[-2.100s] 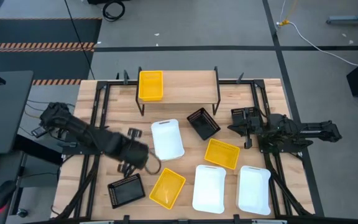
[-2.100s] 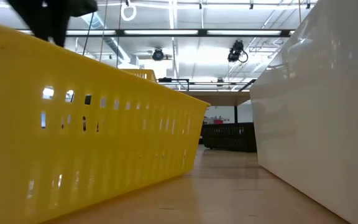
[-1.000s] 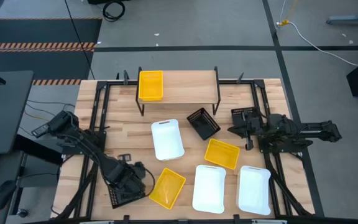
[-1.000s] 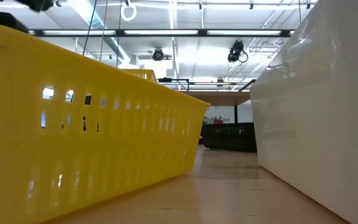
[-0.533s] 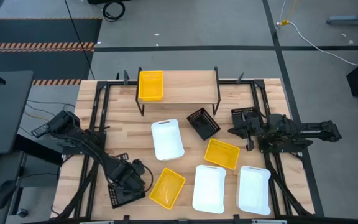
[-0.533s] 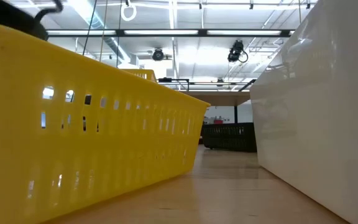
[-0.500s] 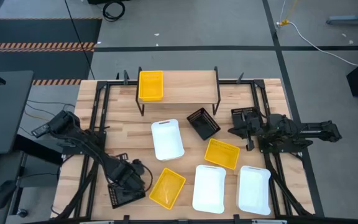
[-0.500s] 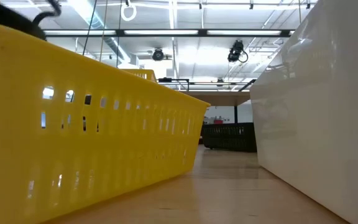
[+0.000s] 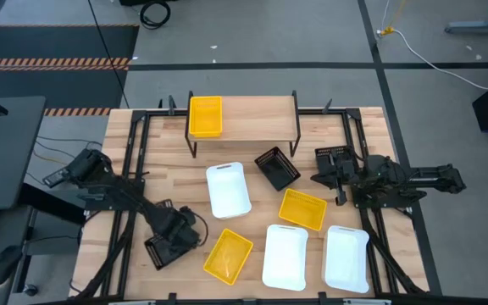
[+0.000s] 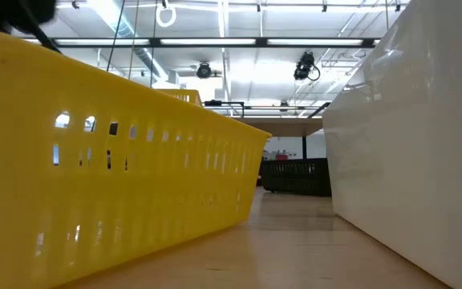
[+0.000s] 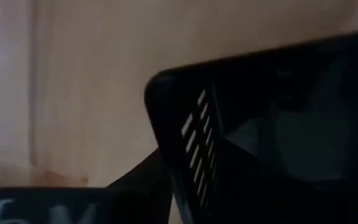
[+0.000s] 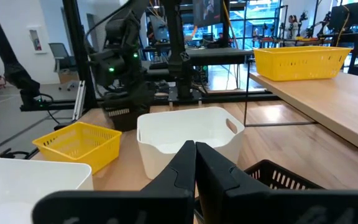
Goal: Stack baskets on shelf by color
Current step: Put the bottom black basket on the shelf
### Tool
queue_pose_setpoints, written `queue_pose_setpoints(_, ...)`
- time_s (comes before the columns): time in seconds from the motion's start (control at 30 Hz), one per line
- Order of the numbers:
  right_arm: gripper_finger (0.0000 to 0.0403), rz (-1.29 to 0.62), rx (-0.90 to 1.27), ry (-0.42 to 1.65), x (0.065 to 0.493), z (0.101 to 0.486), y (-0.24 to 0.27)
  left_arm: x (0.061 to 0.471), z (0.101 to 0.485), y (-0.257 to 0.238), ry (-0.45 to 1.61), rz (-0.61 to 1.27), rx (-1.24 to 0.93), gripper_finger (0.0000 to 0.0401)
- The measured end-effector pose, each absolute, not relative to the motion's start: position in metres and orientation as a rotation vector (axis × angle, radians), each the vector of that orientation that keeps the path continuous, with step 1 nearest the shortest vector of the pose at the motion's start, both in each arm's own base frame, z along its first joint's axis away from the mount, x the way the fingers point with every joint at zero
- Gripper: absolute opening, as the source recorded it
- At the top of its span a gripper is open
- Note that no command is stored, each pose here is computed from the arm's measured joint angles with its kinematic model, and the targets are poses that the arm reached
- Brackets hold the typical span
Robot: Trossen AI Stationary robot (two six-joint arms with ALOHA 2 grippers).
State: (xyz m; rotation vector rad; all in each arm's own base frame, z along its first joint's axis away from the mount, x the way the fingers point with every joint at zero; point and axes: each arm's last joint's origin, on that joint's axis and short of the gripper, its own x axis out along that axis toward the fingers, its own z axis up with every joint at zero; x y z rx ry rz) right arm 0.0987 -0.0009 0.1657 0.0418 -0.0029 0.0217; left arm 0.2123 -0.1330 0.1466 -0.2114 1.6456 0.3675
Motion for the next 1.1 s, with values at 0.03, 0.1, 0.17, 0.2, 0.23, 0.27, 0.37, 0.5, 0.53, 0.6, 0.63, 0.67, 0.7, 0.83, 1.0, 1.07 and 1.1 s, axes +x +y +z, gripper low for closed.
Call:
queue_pose_setpoints(0.03, 0.0013, 0.021, 0.042, -0.003, 0.099, 0.166, -0.001, 0.213, 0.147, -0.127, 1.65, 0.399, -0.201, 0.0116)
queue_pose_setpoints(0.1, 0.0013, 0.021, 0.042, -0.003, 0.099, 0.166, -0.001, 0.215, 0.147, -0.114, 1.652, 0.482, -0.175, 0.0108)
queue_pose_setpoints(0.17, 0.0013, 0.021, 0.042, -0.003, 0.099, 0.166, -0.001, 0.218, 0.148, -0.101, 1.648, 0.549, -0.153, 0.0101)
queue_pose_setpoints(0.2, 0.0013, 0.021, 0.041, -0.003, 0.099, 0.166, -0.001, 0.219, 0.148, -0.094, 1.649, 0.57, -0.141, 0.0098)
queue_pose_setpoints(0.23, 0.0013, 0.021, 0.04, -0.003, 0.099, 0.166, -0.001, 0.221, 0.149, -0.088, 1.648, 0.59, -0.128, 0.0094)
queue_pose_setpoints(0.27, 0.0013, 0.021, 0.037, -0.003, 0.099, 0.166, -0.001, 0.223, 0.149, -0.082, 1.648, 0.602, -0.114, 0.0091)
queue_pose_setpoints(0.37, 0.0013, 0.022, 0.031, -0.003, 0.099, 0.166, -0.001, 0.229, 0.149, -0.064, 1.633, 0.634, -0.1, 0.0084)
queue_pose_setpoints(0.5, 0.0013, 0.022, 0.033, -0.003, 0.099, 0.166, -0.001, 0.234, 0.151, -0.047, 1.636, 0.62, -0.098, 0.0081)
queue_pose_setpoints(0.53, 0.0013, 0.022, 0.033, -0.003, 0.099, 0.166, -0.001, 0.235, 0.151, -0.045, 1.633, 0.612, -0.097, 0.0082)
queue_pose_setpoints(0.6, 0.0013, 0.022, 0.033, -0.003, 0.099, 0.166, -0.001, 0.237, 0.151, -0.043, 1.629, 0.605, -0.101, 0.0087)
queue_pose_setpoints(0.63, 0.0013, 0.022, 0.032, -0.003, 0.099, 0.166, -0.001, 0.237, 0.15, -0.042, 1.629, 0.601, -0.099, 0.0089)
queue_pose_setpoints(0.67, 0.0013, 0.022, 0.032, -0.003, 0.099, 0.166, -0.001, 0.237, 0.151, -0.041, 1.629, 0.597, -0.097, 0.0092)
queue_pose_setpoints(0.7, 0.0013, 0.022, 0.032, -0.003, 0.099, 0.166, -0.001, 0.238, 0.151, -0.041, 1.627, 0.593, -0.094, 0.0095)
queue_pose_setpoints(0.83, 0.0013, 0.022, 0.031, -0.003, 0.099, 0.166, -0.001, 0.246, 0.159, -0.042, 1.567, 0.593, -0.021, 0.0102)
queue_pose_setpoints(1.0, 0.0013, 0.022, 0.033, -0.003, 0.099, 0.166, -0.001, 0.261, 0.177, -0.047, 1.506, 0.534, 0.033, 0.0087)
queue_pose_setpoints(1.07, 0.0013, 0.024, 0.034, -0.003, 0.099, 0.166, -0.001, 0.266, 0.184, -0.048, 1.492, 0.515, 0.039, 0.0072)
queue_pose_setpoints(1.1, 0.0013, 0.024, 0.034, -0.003, 0.099, 0.166, -0.001, 0.267, 0.187, -0.048, 1.493, 0.511, 0.042, 0.0063)
